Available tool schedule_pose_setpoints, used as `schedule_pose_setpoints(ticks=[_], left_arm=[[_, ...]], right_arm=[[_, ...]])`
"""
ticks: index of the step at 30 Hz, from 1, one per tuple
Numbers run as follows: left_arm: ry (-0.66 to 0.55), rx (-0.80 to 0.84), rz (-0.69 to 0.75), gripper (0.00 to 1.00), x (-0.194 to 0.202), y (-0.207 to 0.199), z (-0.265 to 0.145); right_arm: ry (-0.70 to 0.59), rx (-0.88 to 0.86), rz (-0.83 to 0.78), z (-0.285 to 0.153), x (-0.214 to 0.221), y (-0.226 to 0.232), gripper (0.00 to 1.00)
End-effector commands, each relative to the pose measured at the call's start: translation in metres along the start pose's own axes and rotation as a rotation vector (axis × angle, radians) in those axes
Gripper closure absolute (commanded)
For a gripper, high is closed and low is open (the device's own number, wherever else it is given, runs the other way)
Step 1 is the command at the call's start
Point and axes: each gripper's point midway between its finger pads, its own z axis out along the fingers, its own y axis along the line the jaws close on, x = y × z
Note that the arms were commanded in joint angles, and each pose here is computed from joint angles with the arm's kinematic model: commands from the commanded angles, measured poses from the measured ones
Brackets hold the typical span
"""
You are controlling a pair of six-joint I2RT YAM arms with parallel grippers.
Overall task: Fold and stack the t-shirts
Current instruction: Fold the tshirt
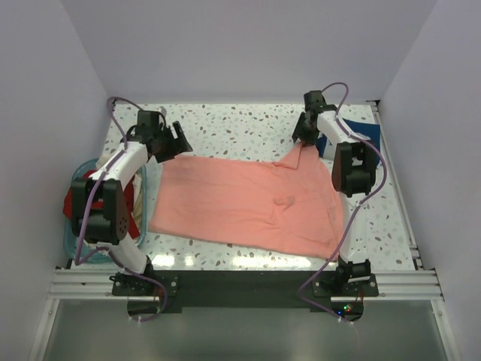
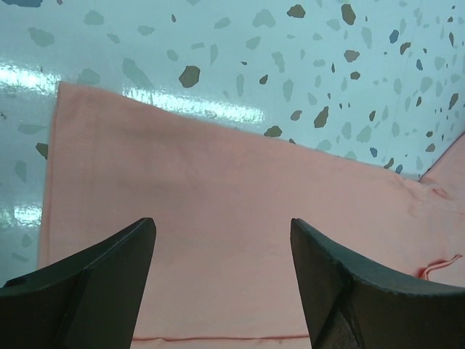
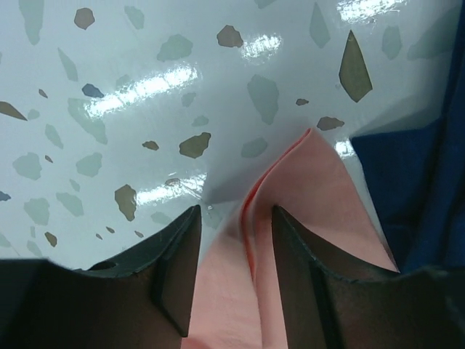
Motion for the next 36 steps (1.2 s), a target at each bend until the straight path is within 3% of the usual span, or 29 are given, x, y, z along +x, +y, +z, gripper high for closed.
schedule_pose_setpoints(ticks=[1,10,17,23,33,36], left_arm=[[-0.038,0.023,0.005,0.20,-0.019,-0.005,-0.001],[-0.020,-0.018,0.008,0.20,-0.019,0.010,0.007],[-0.033,-0.139,0.036,0.20,-0.037,0.038,0.025],[-0.034,-0.236,0.093,0.23,-0.052,0.064,0.045],[-0.006,-0.339,0.162,0.51,-0.057,0.090,0.073],[0.002,-0.361,0.171,0.56,-0.055,0.096,0.077]], right_arm=[[-0.069,-0.031,0.000,0.001,-0.024,0.010,0.54],[-0.061,-0.052,0.010,-0.001,-0.026,0.015,0.76],[-0.028,-0.062,-0.002,-0.002,-0.018,0.015,1.00],[-0.029,-0.028,0.019,-0.017,-0.018,0.005,1.00],[-0.034,-0.010,0.028,-0.039,-0.021,-0.007,1.00],[-0.035,-0.014,0.037,-0.044,-0.022,-0.007,1.00]])
